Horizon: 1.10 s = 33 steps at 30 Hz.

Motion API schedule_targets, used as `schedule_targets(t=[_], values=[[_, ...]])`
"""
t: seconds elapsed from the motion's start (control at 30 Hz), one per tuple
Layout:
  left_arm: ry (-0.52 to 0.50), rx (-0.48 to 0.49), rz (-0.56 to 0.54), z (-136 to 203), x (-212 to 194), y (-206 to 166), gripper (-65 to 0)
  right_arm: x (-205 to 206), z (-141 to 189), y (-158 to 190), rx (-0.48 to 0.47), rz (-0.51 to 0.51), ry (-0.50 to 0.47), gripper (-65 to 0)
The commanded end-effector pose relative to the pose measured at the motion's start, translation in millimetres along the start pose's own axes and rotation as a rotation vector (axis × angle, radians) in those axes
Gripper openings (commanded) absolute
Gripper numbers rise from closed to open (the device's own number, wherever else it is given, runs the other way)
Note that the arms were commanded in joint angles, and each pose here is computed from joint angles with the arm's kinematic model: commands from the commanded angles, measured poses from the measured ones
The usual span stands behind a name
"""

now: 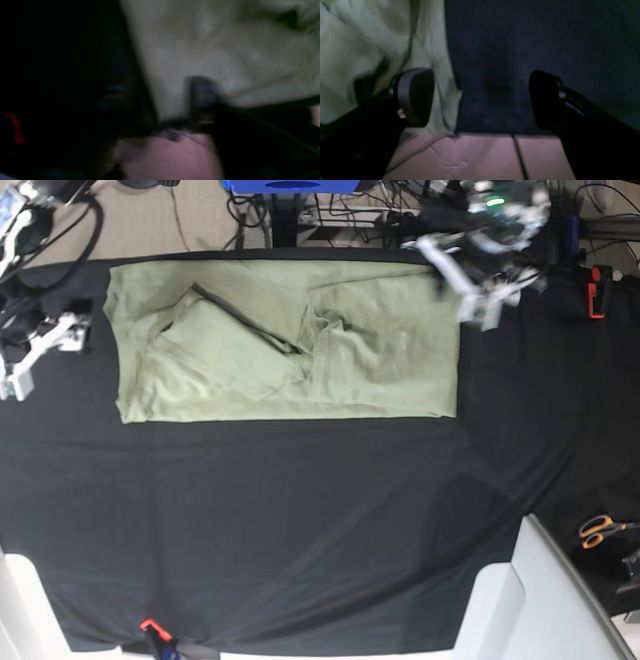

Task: Fold the T-shirt properly
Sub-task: 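Open the left gripper and retract it to the side, then grasp the shirt's end with the right gripper and fold it over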

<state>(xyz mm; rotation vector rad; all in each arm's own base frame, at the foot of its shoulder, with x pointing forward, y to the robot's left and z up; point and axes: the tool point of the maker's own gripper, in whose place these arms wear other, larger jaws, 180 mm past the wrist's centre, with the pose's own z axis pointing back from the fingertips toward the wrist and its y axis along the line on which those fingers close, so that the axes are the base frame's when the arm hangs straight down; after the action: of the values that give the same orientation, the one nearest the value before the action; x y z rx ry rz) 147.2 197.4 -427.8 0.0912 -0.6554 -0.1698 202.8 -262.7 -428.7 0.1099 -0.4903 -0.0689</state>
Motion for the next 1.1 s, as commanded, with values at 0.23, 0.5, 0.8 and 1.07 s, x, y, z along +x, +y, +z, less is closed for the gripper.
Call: schedule_targets(t=[0.23,0.5,0.8,1.07], values=[[-0.065,0.084,0.355,26.9,-10.1,83.9,-65.0,-10.1,-36.2,3.6,0.276,-0.236,-0.004,-7.8],[-0.038,0.109,0.327,25.6,-18.7,80.4,-65.0,-35.3,-58.1,48.2,0.399,-0.195,0.136,-8.0],[-0.046,0.111,0.328,23.8,-15.4,81.0,-65.0,-49.4,-57.1,103.0,0.539,-0.131,0.195,-8.6],[-0.038,0.111,0.336,20.3,-18.4,81.5,-65.0,-29.7,-62.1,105.0,0.545,-0.129,0.146,-11.3]])
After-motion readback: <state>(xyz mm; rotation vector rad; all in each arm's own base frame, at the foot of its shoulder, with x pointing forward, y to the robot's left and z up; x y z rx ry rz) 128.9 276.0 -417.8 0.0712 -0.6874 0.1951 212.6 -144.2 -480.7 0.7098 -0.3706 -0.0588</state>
